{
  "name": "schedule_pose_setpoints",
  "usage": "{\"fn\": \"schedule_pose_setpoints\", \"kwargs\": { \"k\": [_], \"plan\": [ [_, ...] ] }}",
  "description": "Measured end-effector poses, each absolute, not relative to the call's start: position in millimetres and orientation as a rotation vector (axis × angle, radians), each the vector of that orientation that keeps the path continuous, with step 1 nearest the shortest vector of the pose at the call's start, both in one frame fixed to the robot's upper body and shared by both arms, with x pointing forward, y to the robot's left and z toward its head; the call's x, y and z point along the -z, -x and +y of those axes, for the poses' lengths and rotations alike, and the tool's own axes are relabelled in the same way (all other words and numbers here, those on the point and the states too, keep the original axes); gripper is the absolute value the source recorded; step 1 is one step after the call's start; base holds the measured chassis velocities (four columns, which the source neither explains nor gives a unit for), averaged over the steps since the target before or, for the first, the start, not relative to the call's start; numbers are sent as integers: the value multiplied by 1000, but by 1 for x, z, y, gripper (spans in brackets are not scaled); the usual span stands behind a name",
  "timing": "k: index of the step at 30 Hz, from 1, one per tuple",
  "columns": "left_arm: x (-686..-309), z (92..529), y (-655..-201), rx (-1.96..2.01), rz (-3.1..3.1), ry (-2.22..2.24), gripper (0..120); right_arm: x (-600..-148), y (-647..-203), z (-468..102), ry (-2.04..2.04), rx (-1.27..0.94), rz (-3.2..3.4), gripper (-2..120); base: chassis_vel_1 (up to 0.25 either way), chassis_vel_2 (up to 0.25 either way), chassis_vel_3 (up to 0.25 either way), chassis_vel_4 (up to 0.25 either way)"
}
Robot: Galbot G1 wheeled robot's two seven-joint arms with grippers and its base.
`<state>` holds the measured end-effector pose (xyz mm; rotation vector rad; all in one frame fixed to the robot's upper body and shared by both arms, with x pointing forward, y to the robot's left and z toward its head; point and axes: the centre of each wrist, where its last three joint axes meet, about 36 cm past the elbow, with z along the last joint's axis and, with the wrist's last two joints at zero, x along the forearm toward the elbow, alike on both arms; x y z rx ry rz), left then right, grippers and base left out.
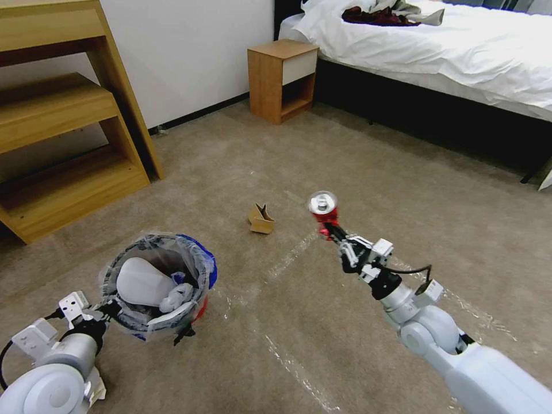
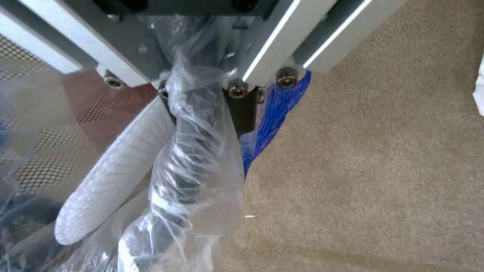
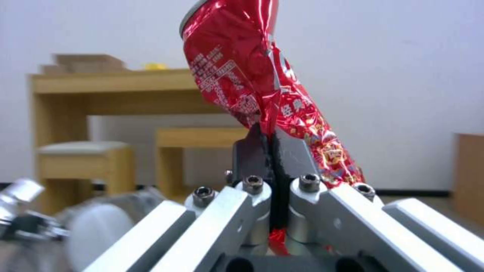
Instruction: Pick up the trash bin and place the garbage on the floor into it.
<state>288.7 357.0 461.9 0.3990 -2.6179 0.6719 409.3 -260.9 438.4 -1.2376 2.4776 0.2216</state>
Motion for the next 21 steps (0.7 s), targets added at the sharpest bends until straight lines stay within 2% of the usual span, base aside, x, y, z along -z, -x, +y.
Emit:
{"fn": "schedule_pose_setpoints", "kwargs": {
  "k": [8,14,21],
  "plan": [
    [-464,356,-292,-675,-2616,-386,1,-500,-419,-206,1436,-301,2394,0,0,0,0,0],
    [-465,355,-294,-679,-2617,-379,1,-518,-422,-160,1557,-344,2391,0,0,0,0,0],
    [-467,356,-293,-679,-2622,-384,1,-535,-420,-114,1705,-295,2380,0,0,0,0,0]
  ]
}}
